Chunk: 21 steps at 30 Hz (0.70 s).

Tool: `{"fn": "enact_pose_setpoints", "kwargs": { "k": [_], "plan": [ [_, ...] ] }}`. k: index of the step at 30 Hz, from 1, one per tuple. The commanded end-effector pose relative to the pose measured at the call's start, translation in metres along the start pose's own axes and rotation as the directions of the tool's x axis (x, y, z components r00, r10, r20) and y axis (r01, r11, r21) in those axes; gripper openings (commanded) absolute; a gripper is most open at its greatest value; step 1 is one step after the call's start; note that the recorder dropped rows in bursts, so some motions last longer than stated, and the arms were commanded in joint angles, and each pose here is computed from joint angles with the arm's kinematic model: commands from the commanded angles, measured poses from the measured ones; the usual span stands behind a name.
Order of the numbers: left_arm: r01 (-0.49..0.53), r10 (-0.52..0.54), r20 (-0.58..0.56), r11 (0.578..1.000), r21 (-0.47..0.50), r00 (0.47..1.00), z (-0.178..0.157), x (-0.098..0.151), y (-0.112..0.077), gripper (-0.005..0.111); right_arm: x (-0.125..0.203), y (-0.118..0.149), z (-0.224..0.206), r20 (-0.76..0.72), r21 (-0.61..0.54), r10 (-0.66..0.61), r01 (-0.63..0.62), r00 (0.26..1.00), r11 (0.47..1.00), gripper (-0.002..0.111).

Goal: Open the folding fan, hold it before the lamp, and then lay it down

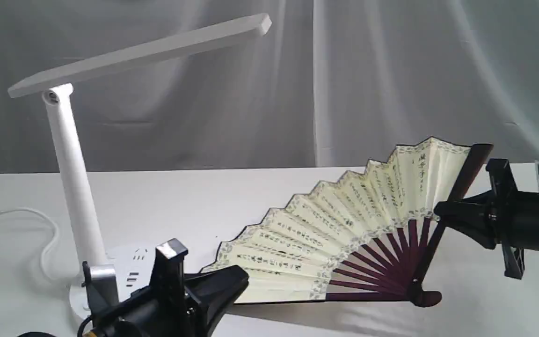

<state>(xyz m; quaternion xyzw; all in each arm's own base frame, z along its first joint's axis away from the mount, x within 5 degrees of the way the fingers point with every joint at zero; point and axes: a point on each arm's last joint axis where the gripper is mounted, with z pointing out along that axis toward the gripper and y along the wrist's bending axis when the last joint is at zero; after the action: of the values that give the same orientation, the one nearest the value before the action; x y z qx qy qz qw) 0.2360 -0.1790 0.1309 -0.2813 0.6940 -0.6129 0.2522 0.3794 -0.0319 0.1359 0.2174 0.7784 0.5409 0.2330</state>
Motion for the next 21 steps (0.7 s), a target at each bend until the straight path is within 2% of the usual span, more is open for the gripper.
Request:
{"fn": "enact_pose_setpoints", "kwargs": {
  "k": [1, 4, 7, 12, 16, 21],
  "plan": [
    [-0.001, 0.001, 0.006, 1.0, 0.02, 1.0, -0.002, 0.0, -0.003, 0.0, 0.0, 0.009, -0.001, -0.011, -0.076, -0.008, 0.007, 1.0, 0.997, 0.0],
    [0.026, -0.026, 0.003, 0.999, 0.02, 1.0, -0.002, 0.0, -0.003, 0.001, 0.0, 0.015, -0.002, -0.016, -0.139, 0.025, -0.027, 1.0, 0.99, 0.0],
    [0.049, -0.049, 0.001, 0.999, 0.02, 0.999, -0.002, 0.0, -0.003, 0.009, -0.001, 0.018, -0.003, -0.016, -0.143, 0.043, -0.044, 0.999, 0.989, 0.0],
    [0.076, -0.076, 0.0, 0.997, 0.02, 0.997, -0.002, 0.0, -0.003, 0.041, 0.001, 0.02, 0.0, -0.028, -0.144, 0.067, -0.071, 0.997, 0.987, 0.0],
    [0.08, -0.08, 0.012, 0.997, 0.022, 0.997, -0.002, -0.001, -0.003, 0.057, 0.008, 0.024, 0.01, -0.069, -0.142, 0.117, -0.126, 0.991, 0.982, 0.0],
    [0.082, -0.082, 0.004, 0.996, 0.021, 0.997, -0.002, 0.0, -0.003, 0.058, 0.013, 0.032, 0.017, -0.095, -0.147, 0.109, -0.122, 0.989, 0.981, 0.0]
  ]
}}
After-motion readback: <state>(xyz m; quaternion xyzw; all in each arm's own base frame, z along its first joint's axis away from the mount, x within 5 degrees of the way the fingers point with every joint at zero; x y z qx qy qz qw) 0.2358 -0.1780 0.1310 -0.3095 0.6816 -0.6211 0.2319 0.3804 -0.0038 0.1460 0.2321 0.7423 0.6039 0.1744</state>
